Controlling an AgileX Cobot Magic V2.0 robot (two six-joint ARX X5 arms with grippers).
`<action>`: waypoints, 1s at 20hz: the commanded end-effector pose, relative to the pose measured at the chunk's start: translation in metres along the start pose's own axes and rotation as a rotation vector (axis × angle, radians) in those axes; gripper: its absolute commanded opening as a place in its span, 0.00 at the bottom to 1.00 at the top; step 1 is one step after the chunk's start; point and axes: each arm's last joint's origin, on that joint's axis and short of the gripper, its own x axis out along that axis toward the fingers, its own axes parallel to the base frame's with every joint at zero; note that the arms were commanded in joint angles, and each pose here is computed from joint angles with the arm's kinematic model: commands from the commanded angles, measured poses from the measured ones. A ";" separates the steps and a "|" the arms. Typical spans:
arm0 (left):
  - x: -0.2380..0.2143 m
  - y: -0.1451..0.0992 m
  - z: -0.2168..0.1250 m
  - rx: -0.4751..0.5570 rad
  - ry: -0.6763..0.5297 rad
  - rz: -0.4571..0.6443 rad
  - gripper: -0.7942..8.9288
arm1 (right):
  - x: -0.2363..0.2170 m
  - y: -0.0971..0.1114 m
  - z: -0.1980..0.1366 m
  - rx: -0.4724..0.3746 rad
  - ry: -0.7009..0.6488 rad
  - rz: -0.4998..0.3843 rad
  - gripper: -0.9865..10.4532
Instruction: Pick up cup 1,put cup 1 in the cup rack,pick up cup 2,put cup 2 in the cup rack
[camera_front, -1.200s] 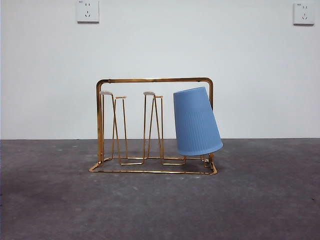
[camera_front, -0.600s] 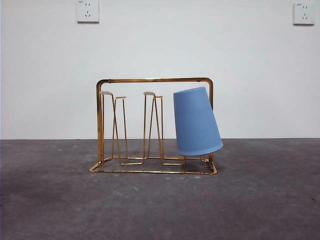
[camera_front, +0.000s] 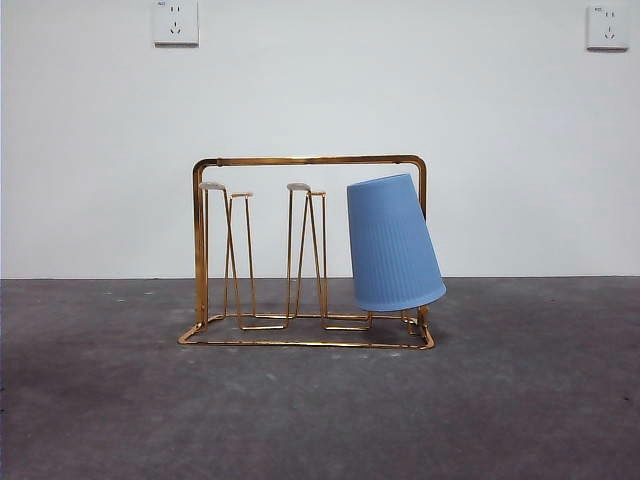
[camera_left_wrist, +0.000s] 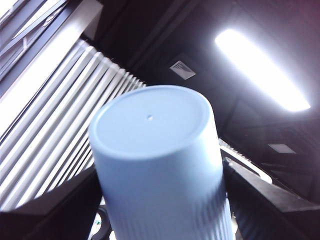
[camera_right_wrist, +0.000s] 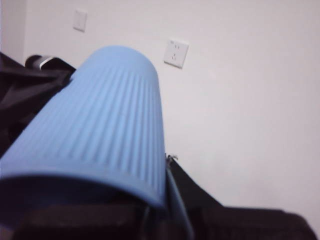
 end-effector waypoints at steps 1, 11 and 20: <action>0.003 -0.002 -0.003 0.019 0.016 -0.022 0.07 | 0.025 0.013 -0.019 -0.039 0.144 0.079 0.08; -0.006 0.000 0.010 0.067 -0.003 0.011 0.07 | 0.013 0.012 -0.023 0.021 0.189 0.086 0.31; -0.030 0.016 0.038 0.110 0.022 0.112 0.08 | -0.031 0.004 -0.036 0.028 0.297 0.025 0.31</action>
